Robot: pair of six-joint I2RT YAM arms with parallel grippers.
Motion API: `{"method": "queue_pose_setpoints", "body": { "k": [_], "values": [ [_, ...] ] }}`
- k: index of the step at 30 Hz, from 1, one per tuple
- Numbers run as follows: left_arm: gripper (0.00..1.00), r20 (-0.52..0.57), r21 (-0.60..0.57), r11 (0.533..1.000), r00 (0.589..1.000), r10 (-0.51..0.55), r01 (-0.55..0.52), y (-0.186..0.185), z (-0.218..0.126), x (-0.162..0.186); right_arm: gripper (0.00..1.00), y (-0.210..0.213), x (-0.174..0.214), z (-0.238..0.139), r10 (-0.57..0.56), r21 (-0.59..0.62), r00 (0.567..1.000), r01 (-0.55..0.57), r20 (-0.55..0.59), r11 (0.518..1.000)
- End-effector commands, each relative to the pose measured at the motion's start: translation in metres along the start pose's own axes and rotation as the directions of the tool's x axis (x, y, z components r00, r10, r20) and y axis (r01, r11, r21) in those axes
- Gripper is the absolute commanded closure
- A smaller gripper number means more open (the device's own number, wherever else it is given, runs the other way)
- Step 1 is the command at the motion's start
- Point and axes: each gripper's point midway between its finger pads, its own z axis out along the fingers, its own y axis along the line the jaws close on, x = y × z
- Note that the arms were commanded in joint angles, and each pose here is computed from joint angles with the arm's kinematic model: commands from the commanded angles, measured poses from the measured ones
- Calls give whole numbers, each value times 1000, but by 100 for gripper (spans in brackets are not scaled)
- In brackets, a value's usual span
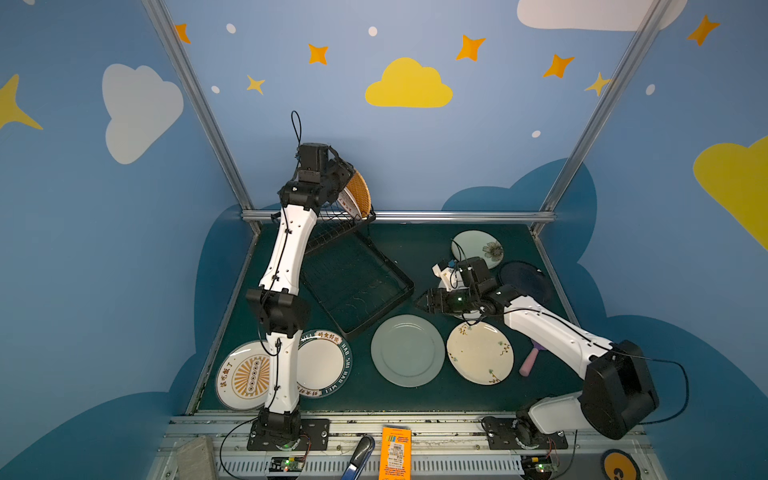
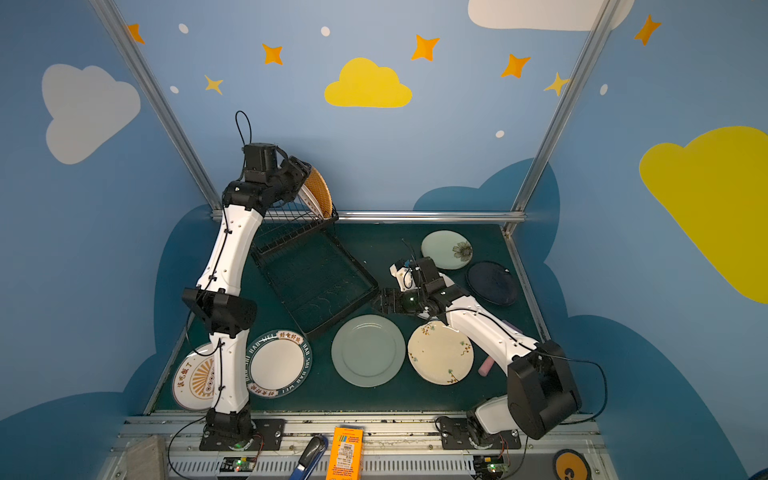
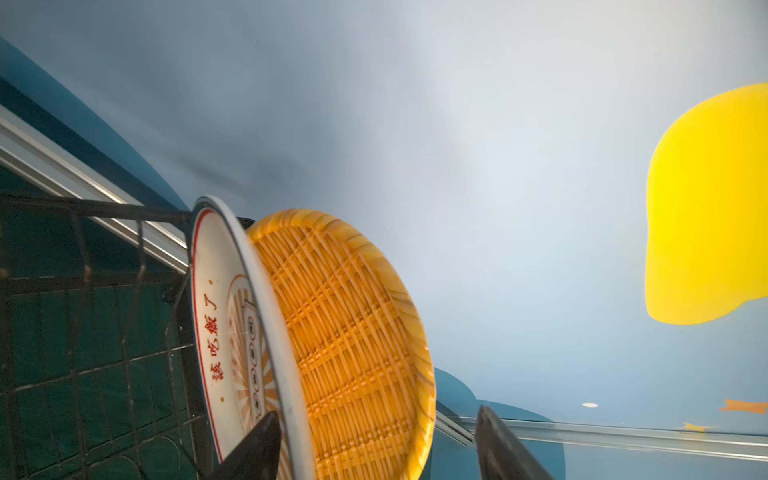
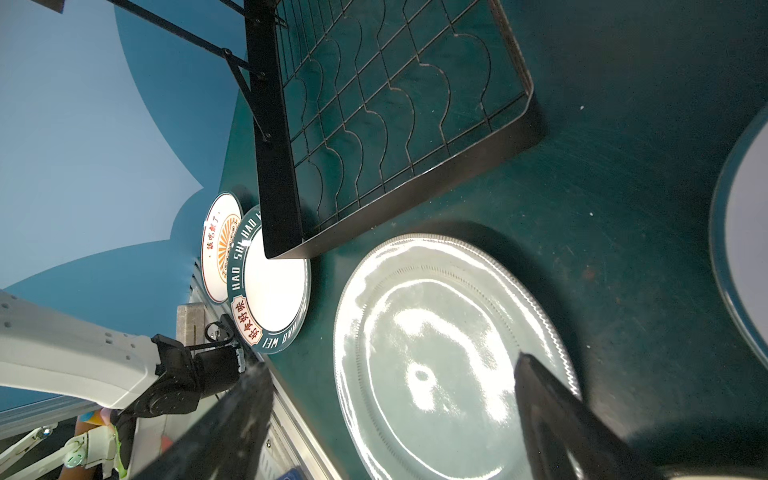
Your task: Load the plates into the dish rack
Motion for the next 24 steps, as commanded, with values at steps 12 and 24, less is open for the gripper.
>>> {"method": "queue_pose_setpoints", "body": {
  "k": [12,24],
  "values": [
    [18,-53,168,985,998,-37,45,-30,13,4,11,9,-10,-10,-15,-5,1000,15,26,1000],
    [16,-19,136,991,1000,7,-4,-38,-24,-7,11,-2,-4,-14,28,41,999,-29,18,999]
  ]
}}
